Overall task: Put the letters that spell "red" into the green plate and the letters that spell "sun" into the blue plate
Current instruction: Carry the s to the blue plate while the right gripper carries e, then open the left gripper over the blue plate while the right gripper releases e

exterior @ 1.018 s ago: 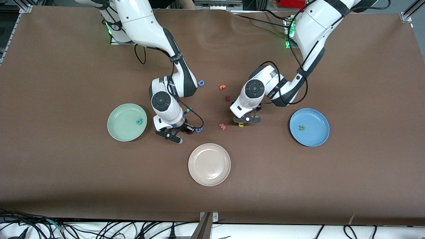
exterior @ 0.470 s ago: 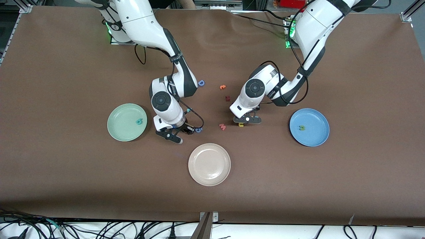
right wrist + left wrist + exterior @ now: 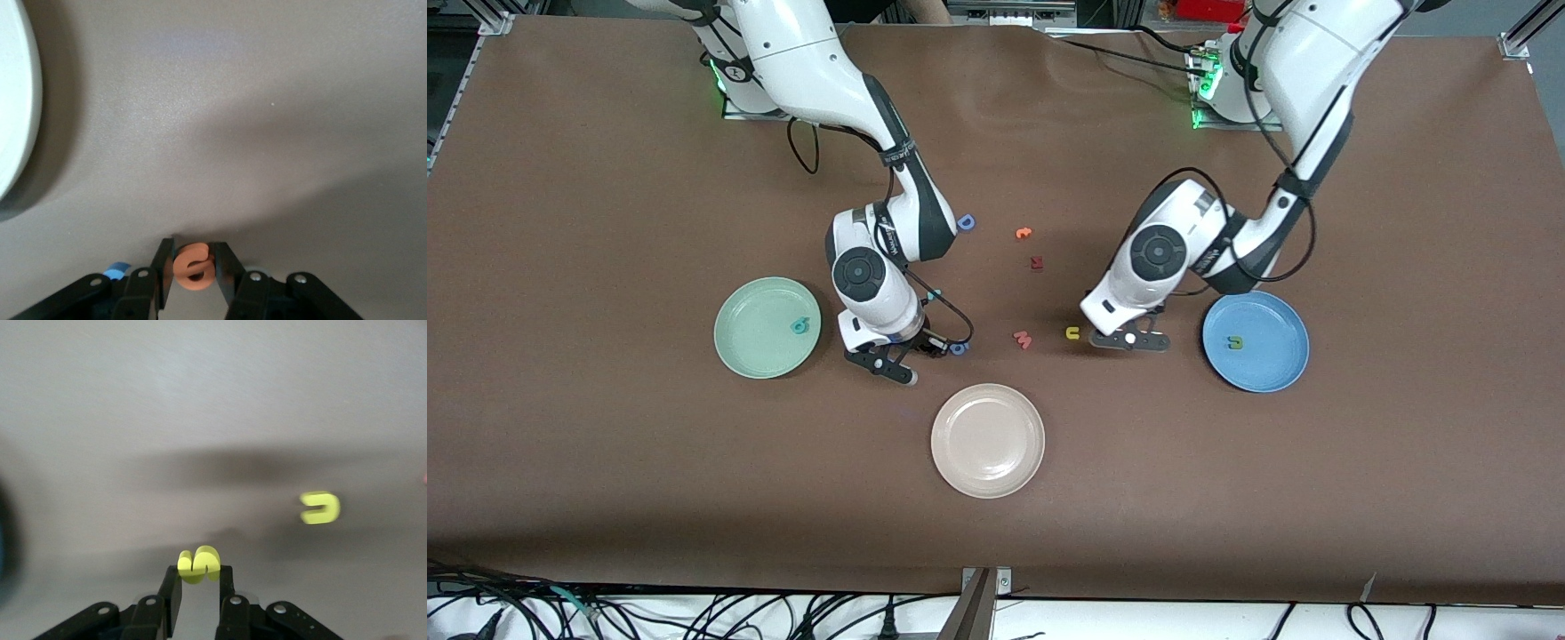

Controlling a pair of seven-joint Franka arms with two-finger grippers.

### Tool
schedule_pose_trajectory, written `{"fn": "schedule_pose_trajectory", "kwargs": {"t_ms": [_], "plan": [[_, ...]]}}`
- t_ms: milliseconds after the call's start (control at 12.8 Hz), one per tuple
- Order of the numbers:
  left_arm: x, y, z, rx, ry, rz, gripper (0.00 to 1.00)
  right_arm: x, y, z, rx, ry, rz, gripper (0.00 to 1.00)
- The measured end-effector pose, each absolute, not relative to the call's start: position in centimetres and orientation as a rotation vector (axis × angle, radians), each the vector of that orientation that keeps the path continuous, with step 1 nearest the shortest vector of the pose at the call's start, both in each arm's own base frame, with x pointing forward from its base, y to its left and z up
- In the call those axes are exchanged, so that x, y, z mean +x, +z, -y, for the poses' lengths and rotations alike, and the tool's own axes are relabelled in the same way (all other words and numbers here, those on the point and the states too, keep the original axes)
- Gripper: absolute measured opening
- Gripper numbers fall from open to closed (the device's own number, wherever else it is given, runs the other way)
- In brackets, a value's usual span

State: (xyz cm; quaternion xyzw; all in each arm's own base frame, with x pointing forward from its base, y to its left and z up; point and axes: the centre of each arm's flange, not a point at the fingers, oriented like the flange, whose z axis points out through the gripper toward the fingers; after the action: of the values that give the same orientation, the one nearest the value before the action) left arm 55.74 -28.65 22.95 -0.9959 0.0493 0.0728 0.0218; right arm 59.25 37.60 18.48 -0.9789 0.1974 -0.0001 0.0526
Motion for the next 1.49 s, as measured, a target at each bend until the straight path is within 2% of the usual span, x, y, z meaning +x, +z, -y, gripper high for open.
{"fn": "schedule_pose_trajectory", "kwargs": {"t_ms": [470, 940, 1253, 1488], "plan": [[58.6, 24.8, 18.1, -3.025, 0.37, -0.217, 0.27, 61.1, 22.9, -33.7, -3.037, 0.104, -0.505, 0.31], [59.9, 23.4, 8.8, -2.981, 0.408, -0.258, 0.27, 64.2, 28.5, -22.4, -3.123, 0.238, -0.241, 0.31], [59.9, 21.2, 5.6, -2.999, 0.457, -0.264, 0.27, 65.7, 28.2, -13.0, -3.113, 0.316, -0.062, 0.31], [59.2, 19.2, 5.2, -3.008, 0.497, -0.269, 0.27, 65.4, 26.2, -7.1, -3.09, 0.382, -0.006, 0.31]]}}
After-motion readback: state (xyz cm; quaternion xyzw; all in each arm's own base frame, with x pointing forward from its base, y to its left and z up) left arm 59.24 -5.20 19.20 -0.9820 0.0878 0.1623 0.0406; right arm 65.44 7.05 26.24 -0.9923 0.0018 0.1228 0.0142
